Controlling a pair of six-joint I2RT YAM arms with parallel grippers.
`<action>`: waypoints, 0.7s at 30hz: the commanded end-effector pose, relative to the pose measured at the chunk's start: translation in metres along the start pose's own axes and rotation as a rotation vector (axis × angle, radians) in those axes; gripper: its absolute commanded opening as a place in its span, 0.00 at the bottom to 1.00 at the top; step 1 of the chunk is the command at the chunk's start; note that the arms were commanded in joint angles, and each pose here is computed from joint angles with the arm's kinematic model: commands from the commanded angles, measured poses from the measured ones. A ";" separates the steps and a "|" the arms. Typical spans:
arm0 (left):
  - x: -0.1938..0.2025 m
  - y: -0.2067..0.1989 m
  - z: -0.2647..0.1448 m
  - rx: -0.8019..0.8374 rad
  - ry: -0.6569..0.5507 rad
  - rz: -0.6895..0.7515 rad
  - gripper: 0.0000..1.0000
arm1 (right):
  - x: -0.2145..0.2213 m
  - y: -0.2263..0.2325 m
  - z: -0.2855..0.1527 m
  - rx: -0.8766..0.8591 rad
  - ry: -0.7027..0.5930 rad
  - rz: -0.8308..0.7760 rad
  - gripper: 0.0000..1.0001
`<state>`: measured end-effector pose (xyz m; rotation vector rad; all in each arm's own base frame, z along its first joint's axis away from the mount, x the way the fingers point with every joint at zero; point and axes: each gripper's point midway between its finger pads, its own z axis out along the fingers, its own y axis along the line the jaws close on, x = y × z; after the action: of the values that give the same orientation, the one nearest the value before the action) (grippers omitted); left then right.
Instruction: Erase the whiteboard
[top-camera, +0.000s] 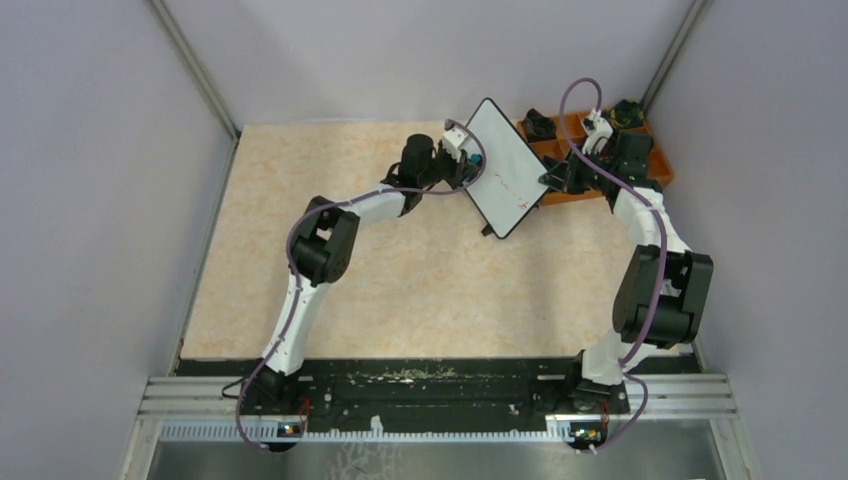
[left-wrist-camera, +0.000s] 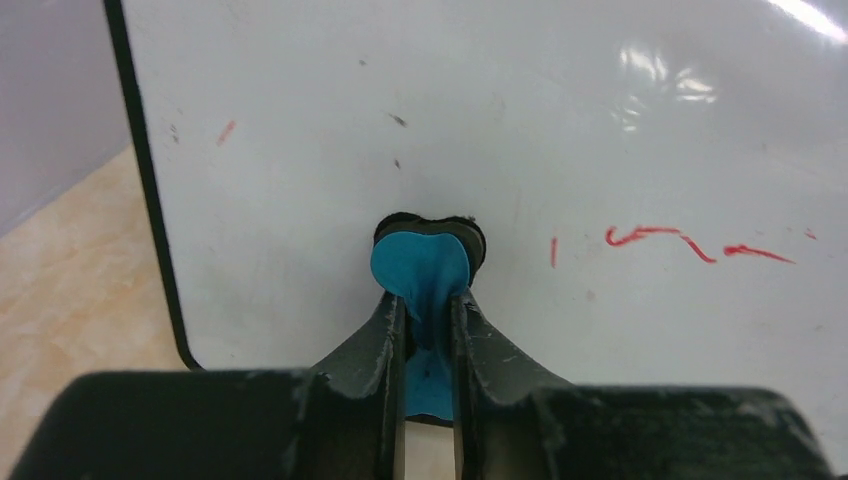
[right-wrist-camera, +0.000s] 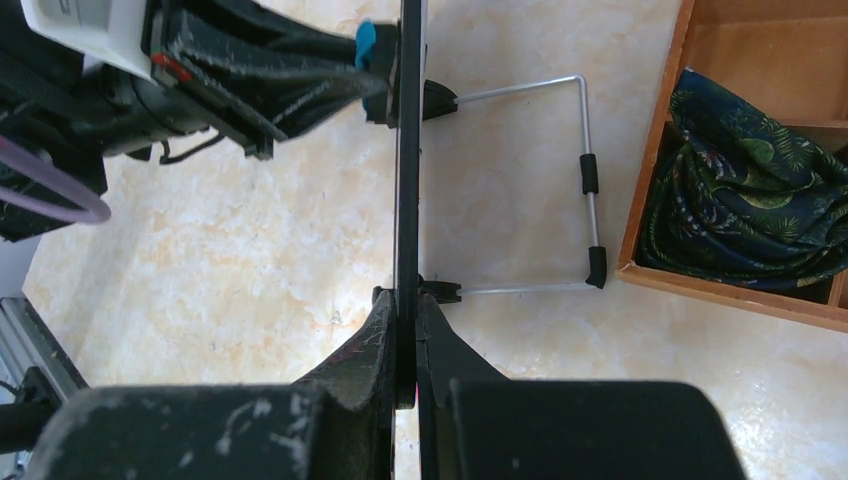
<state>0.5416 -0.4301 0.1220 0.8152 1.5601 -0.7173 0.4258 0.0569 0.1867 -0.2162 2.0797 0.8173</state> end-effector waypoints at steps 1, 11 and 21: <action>0.027 -0.068 -0.007 0.129 0.083 -0.060 0.02 | 0.026 0.027 0.011 -0.123 0.090 -0.001 0.00; 0.012 -0.136 -0.004 0.239 0.055 -0.062 0.02 | 0.026 0.031 0.011 -0.129 0.090 -0.008 0.00; -0.010 -0.186 -0.008 0.318 0.032 -0.040 0.02 | 0.026 0.032 0.012 -0.135 0.090 -0.009 0.00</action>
<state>0.4760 -0.4651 0.1216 0.8519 1.5864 -0.7819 0.4257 0.0560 0.1857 -0.2118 2.0851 0.8116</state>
